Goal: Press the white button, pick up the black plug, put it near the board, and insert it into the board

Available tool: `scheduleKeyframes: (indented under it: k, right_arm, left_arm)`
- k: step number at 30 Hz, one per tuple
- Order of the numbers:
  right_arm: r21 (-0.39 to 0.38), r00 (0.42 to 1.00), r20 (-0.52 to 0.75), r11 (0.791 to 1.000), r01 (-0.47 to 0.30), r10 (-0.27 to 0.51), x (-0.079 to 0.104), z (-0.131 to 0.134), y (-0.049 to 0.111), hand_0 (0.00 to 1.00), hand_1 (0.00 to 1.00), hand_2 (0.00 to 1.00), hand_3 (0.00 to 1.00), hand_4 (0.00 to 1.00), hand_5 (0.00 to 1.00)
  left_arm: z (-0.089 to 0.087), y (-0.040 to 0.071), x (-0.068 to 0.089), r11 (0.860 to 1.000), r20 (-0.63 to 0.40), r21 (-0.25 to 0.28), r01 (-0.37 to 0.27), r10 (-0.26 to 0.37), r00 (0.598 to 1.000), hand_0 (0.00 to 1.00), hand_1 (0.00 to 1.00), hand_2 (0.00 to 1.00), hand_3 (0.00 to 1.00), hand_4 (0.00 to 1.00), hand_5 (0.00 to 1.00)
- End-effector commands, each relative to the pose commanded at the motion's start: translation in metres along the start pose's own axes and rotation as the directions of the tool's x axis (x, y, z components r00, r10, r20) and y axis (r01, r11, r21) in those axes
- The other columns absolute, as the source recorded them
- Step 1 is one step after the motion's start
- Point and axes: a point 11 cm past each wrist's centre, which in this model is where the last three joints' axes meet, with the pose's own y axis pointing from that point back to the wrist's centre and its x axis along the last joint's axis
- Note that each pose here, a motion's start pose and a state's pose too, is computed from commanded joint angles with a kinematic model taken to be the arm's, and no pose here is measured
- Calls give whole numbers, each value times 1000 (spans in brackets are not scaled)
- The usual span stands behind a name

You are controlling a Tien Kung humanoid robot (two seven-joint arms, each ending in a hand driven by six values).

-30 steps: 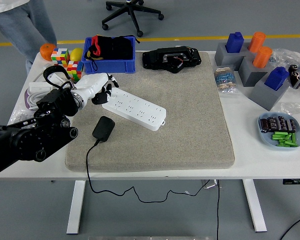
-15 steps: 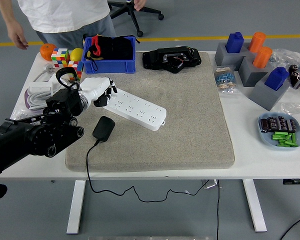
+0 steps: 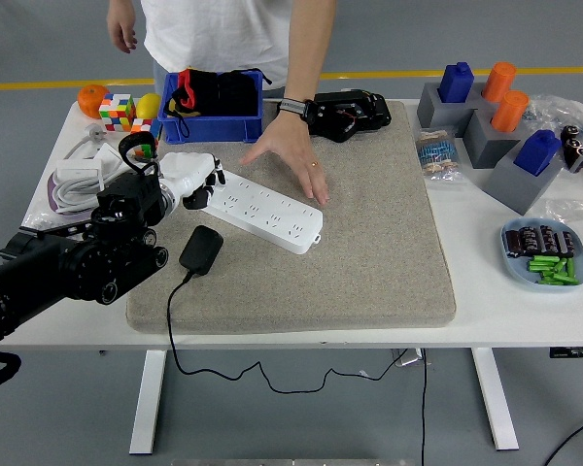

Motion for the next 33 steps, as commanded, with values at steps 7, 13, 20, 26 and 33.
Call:
scheduleKeyframes:
  k: [7, 13, 20, 26, 33]
  right_arm:
    - [2, 1000, -1, 1000, 0, 0, 0, -1, 0, 691, 619, 631, 570, 671, 255]
    - [3, 1000, 0, 1000, -1, 1, 0, -1, 0, 691, 619, 631, 570, 670, 255]
    - [4, 1000, 0, 1000, 0, 0, 0, -2, 0, 691, 619, 631, 570, 669, 255]
    - [1, 1000, -2, 1000, 3, -3, -2, 0, 0, 691, 619, 631, 570, 669, 255]
    - [0, 1000, 9, 1000, 1, -1, -2, 0, 0, 691, 619, 631, 570, 668, 254]
  left_arm:
    - [0, -1, -6, 1000, 31, 2, 17, -17, 999, 2, 9, 132, 623, 2, 2]
    - [5, 0, -10, 1000, 52, -10, 27, -27, 998, 2, 8, 132, 623, 2, 2]
    - [4, 0, -12, 999, 63, -5, 34, -33, 997, 2, 8, 132, 624, 2, 2]
    - [-1, 1, -15, 999, 68, -3, 37, -37, 997, 2, 9, 132, 623, 2, 2]
    - [4, 10, 9, 995, -20, -54, -82, 82, 996, 50, 67, 164, 639, 20, 2]
